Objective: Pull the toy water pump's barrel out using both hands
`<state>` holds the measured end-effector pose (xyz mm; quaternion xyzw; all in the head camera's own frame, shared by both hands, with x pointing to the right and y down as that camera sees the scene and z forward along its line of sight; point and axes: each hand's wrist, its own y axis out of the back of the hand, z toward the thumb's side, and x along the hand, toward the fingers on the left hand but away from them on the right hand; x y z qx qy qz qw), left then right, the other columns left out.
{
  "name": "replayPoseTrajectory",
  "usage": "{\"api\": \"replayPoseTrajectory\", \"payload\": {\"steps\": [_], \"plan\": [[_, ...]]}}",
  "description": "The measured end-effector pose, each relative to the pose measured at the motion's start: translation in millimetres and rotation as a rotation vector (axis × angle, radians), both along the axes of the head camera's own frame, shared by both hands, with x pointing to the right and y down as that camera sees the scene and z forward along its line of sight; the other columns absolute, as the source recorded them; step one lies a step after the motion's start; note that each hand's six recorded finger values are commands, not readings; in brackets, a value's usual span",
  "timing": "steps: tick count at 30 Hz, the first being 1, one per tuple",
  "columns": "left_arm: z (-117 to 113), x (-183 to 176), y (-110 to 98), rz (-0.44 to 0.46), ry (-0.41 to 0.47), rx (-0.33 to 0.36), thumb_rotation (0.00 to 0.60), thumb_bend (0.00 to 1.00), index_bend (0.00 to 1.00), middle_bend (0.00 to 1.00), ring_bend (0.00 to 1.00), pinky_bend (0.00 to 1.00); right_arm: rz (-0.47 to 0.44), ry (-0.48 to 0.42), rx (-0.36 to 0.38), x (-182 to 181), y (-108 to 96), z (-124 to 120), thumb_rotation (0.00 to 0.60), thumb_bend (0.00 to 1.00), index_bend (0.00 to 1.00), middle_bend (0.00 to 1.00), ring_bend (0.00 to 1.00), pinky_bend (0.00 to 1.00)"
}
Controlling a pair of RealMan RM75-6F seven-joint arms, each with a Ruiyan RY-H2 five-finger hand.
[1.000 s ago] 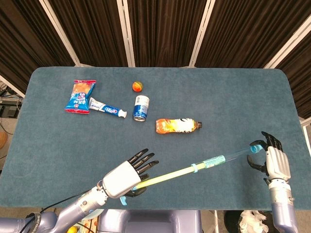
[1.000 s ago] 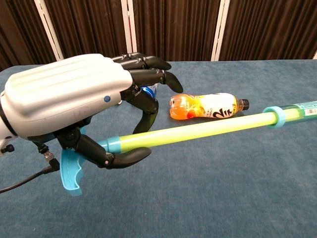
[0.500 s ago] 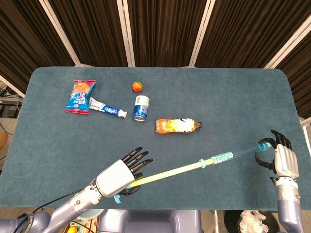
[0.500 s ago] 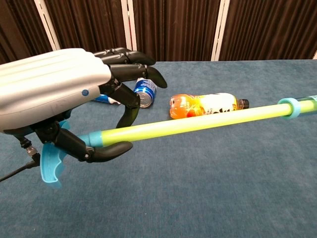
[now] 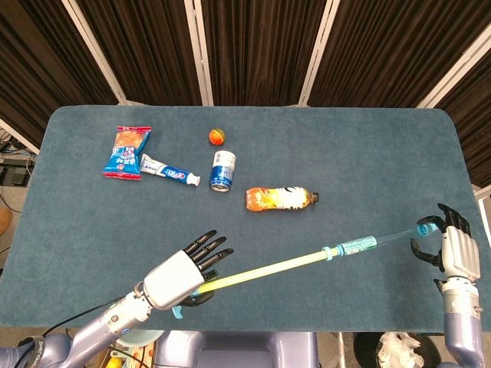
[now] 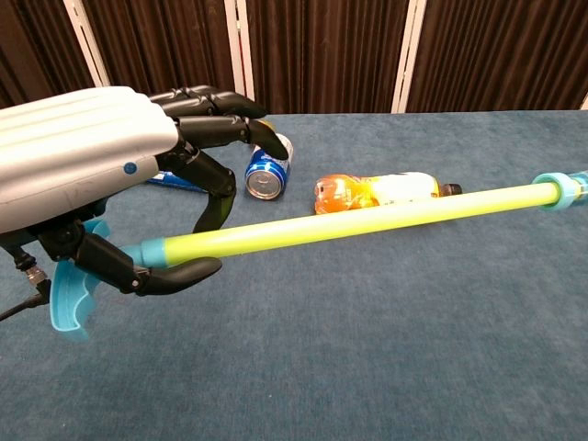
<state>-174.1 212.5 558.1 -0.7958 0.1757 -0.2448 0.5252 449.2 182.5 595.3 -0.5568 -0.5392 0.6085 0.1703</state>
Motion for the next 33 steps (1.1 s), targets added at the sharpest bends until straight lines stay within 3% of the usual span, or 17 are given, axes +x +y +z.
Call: {"api": "replayPoseTrajectory", "payload": {"steps": [15,18,20,23,26,33], "plan": [[1.7,-8.3,-1.0,-0.006,-0.01,0.002,0.6,0.38,0.63,0.12,0.0,0.05,0.011,0.004,-0.018,6.2,3.1,0.7,0.6,0.42,0.74,0.09,0.01,0.0],[2.5,-10.5,-1.3,-0.008,-0.016,0.002,0.6,0.33,0.53,0.09,0.0,0.05,0.009,0.008,-0.028,6.4,4.8,0.9,0.6,0.4,0.6,0.04,0.0,0.0],[2.9,-12.5,-1.9,-0.01,-0.021,0.003,0.6,0.27,0.39,0.06,0.0,0.04,0.007,0.008,-0.038,6.4,6.1,1.7,0.6,0.37,0.41,0.01,0.0,0.0],[4.2,-16.3,-2.9,-0.009,-0.039,0.003,0.6,0.19,0.22,0.02,0.0,0.02,-0.002,0.007,-0.062,5.7,8.8,2.8,0.6,0.33,0.22,0.0,0.0,0.0],[4.9,-20.8,-4.3,-0.01,-0.06,0.0,0.6,0.17,0.14,0.0,0.0,0.02,-0.018,0.006,-0.075,4.0,9.9,2.3,0.6,0.32,0.14,0.0,0.0,0.0],[3.6,-30.8,-7.9,-0.038,-0.081,-0.01,0.6,0.15,0.06,0.0,0.0,0.02,-0.036,-0.002,-0.073,-0.2,11.1,-0.5,0.6,0.3,0.12,0.0,0.0,0.0]]}}
